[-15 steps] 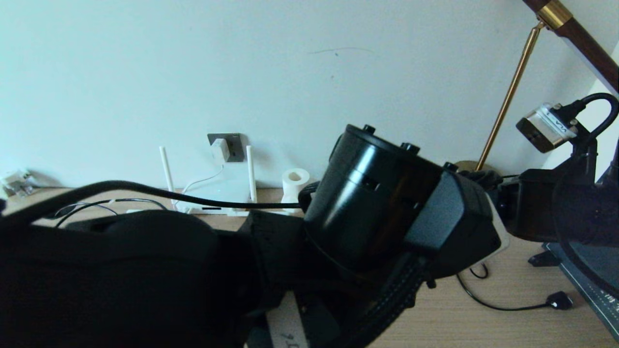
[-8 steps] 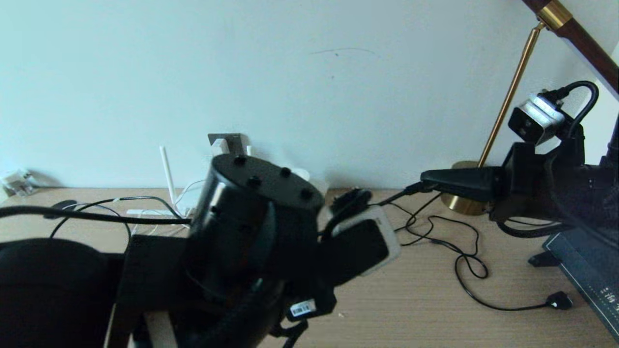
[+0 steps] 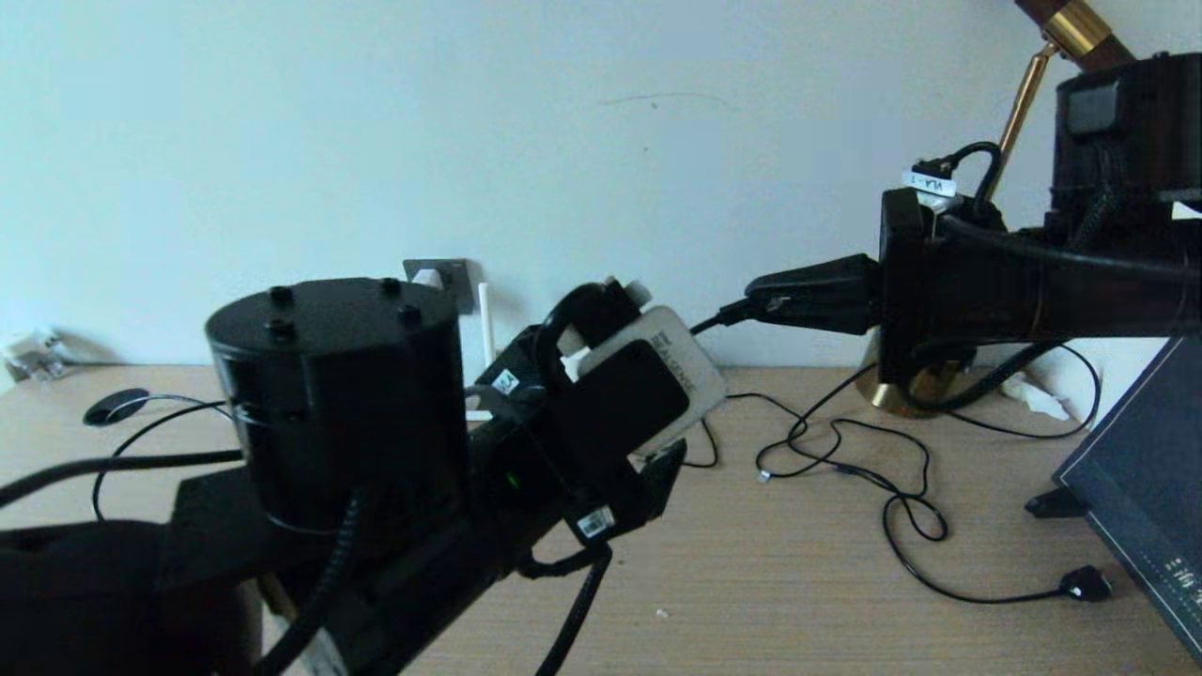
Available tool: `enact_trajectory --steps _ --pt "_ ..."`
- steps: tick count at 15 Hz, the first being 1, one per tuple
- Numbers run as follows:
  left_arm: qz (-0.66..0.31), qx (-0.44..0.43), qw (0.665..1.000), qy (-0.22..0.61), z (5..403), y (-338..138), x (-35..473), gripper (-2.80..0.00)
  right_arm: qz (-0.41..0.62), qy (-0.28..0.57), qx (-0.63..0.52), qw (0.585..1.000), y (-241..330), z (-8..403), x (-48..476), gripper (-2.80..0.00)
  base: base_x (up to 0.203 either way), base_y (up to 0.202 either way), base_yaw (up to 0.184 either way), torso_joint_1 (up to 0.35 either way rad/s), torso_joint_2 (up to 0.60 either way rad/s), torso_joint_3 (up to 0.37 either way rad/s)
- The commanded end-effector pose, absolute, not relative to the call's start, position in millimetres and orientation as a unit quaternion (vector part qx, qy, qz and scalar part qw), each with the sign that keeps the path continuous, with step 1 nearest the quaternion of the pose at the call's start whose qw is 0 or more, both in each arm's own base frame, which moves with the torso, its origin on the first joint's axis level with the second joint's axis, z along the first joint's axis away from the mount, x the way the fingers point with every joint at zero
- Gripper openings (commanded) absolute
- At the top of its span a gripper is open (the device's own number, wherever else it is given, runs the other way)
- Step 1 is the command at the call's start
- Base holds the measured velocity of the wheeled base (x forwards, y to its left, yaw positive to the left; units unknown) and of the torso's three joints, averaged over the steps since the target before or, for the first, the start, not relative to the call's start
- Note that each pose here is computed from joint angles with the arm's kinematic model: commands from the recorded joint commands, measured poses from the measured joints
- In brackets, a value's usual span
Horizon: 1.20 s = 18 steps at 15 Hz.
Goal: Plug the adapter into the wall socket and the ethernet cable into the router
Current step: Plug cable into router interface
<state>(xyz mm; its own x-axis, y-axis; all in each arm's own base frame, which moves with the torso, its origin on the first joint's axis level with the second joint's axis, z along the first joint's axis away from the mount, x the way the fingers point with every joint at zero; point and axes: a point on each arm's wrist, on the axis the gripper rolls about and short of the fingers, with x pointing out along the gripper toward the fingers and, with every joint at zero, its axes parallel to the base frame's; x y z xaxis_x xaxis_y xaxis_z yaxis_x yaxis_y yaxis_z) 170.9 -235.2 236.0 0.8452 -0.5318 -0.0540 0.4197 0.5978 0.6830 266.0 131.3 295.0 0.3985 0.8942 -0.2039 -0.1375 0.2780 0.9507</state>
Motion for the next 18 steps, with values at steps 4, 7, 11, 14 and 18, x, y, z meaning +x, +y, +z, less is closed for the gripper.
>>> enact_trajectory --steps 4,7,11,14,18 --pt "-0.275 0.327 0.892 -0.149 225.7 -218.9 197.1 0.0 0.358 0.489 0.522 0.601 151.8 291.6 306.7 -2.8 0.0 0.0 0.0 0.0 0.0 0.0" --pt "-0.289 0.303 0.877 -0.234 221.5 -213.7 220.8 0.0 0.363 0.509 0.528 0.575 154.3 292.4 312.2 -2.8 0.0 0.0 0.0 0.0 0.0 0.0" --pt "-0.309 0.35 0.825 -0.319 224.5 -193.4 246.7 0.0 0.361 0.53 0.525 0.56 152.8 310.3 312.1 -2.8 0.0 0.0 0.0 0.0 0.0 0.0" --pt "-0.329 0.378 0.787 -0.36 222.3 -188.3 254.7 0.0 0.346 0.543 0.526 0.556 153.3 316.2 321.5 -2.8 0.0 0.0 0.0 0.0 0.0 0.0" --pt "-0.358 0.41 0.744 -0.388 214.5 -190.1 258.3 0.0 0.336 0.556 0.521 0.553 157.1 313.3 325.5 -2.8 0.0 0.0 0.0 0.0 0.0 0.0"
